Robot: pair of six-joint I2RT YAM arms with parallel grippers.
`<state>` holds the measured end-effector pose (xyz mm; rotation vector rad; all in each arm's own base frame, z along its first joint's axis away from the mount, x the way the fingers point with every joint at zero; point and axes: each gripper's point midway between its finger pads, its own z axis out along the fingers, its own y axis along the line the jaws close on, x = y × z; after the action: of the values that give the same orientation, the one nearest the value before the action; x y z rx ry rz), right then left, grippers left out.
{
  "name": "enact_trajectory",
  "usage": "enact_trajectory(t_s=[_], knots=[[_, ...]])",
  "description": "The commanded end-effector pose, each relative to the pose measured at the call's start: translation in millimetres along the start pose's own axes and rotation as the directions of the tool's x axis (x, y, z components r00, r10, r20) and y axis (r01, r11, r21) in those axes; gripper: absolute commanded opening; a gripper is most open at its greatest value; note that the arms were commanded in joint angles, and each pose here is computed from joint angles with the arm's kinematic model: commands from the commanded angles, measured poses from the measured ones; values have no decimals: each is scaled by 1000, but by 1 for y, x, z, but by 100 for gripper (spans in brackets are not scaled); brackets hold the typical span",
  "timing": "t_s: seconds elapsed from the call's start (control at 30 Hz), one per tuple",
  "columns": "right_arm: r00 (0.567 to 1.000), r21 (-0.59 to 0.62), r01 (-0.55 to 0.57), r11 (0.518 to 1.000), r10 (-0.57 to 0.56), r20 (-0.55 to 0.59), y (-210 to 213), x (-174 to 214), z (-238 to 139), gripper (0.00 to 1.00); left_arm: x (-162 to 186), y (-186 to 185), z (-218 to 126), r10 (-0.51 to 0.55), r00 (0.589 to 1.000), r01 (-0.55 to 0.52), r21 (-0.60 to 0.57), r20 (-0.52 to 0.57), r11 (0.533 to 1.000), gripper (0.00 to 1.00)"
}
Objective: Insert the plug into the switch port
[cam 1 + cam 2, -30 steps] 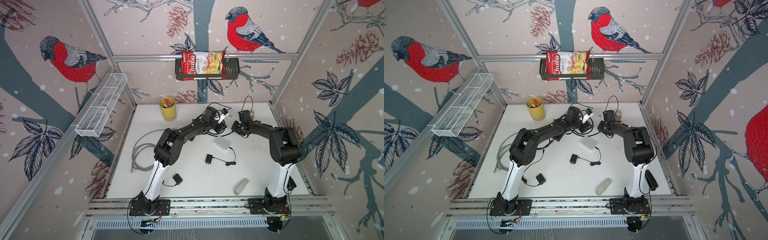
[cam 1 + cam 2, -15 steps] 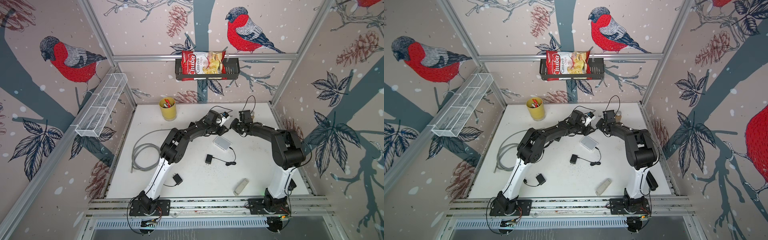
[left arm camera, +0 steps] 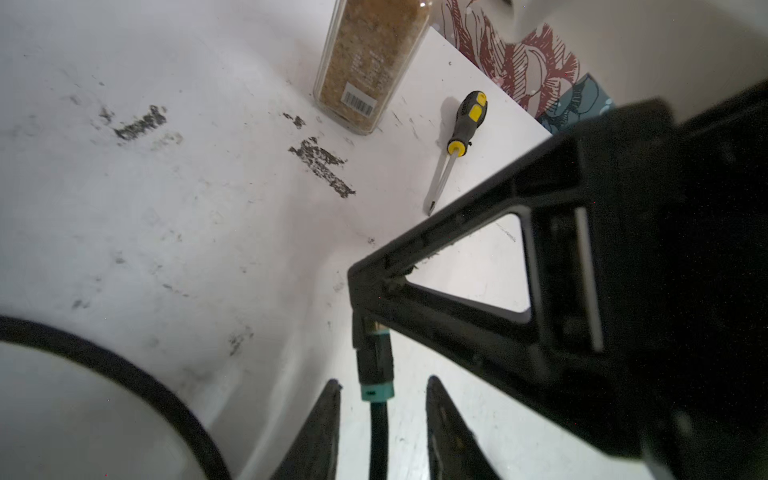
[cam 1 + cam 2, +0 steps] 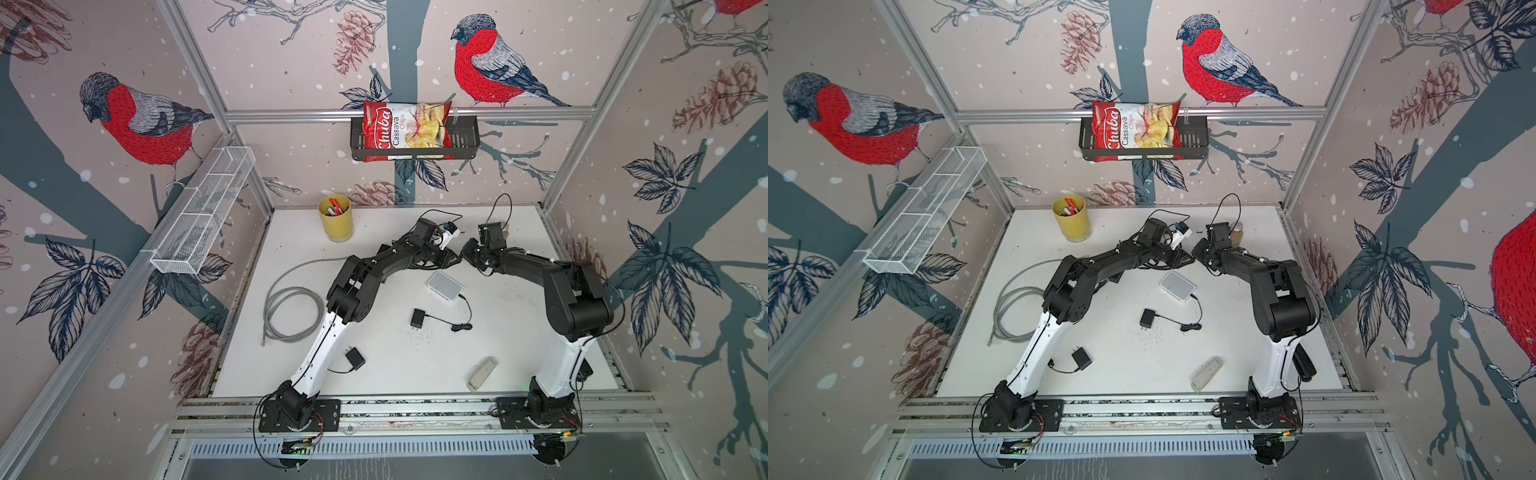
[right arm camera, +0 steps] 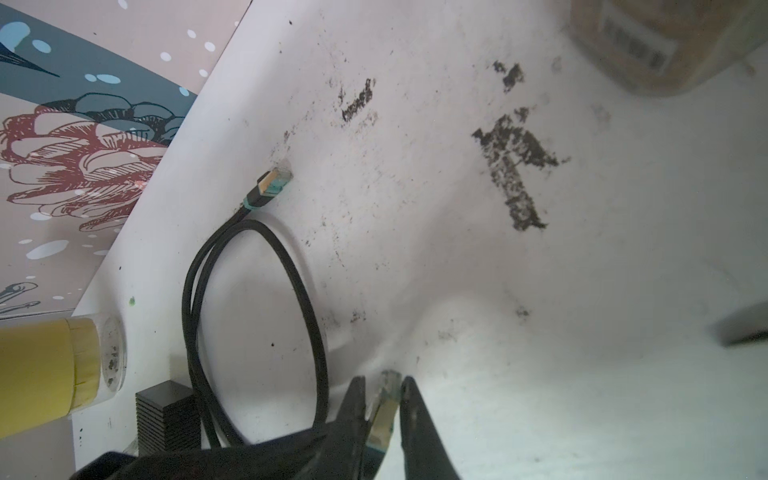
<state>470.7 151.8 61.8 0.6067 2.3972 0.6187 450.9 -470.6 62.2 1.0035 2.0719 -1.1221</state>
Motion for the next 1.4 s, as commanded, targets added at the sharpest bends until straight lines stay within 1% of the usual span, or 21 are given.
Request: enact_trajectory(t_s=[0.0, 0.13, 0.27, 0.37, 0.57, 0.73, 0.8, 0.83, 0.97, 1.03, 1.13, 1.27, 1.37], knots=[[1000, -29, 3, 1000, -2, 19, 8, -5, -2, 18, -2, -9, 1, -15, 1000, 15, 65, 8, 998, 35], [1000, -37, 6, 999, -5, 14, 10, -4, -2, 18, -3, -5, 2, -27, 1000, 26, 51, 15, 998, 33], [1000, -40, 7, 999, -6, 11, 11, -2, -3, 18, -5, -6, 3, -44, 999, 42, 74, 21, 996, 29], [1000, -47, 7, 999, -7, 10, 12, 0, -3, 18, -4, -3, 5, -55, 998, 53, 71, 21, 996, 24], [1000, -46, 5, 999, -4, 7, 10, 2, -3, 18, -6, -6, 5, -60, 998, 58, 88, 26, 994, 18], [1000, -56, 7, 998, -7, 5, 12, 3, -4, 18, -8, -3, 4, -66, 997, 63, 80, 31, 995, 9], [1000, -63, 13, 998, -13, -1, 14, 4, -5, 20, -8, -3, 4, -63, 998, 61, 74, 28, 995, 7], [1000, -61, 14, 998, -14, 0, 13, 4, -6, 23, -8, -1, 4, -55, 998, 53, 63, 26, 997, 6], [999, -42, 33, 999, -33, 13, 7, -1, -15, 45, -4, 6, 0, 12, 1000, -12, -7, -1, 1000, 6], [999, -39, 41, 998, -41, 17, 2, -4, -21, 50, -3, 6, -4, 60, 998, -60, -24, -10, 998, 6], [999, -80, 33, 996, -33, 6, -3, -5, -30, 51, -1, 5, -9, 148, 989, -149, -51, -17, 988, 6], [996, -193, 51, 980, -64, -61, 0, 4, -35, 49, -2, 4, -20, 281, 960, -281, -107, -16, 954, 6], [991, -287, 52, 957, -85, -104, 6, 12, -37, 48, -1, -2, -27, 349, 937, -350, -106, -27, 931, 6]])
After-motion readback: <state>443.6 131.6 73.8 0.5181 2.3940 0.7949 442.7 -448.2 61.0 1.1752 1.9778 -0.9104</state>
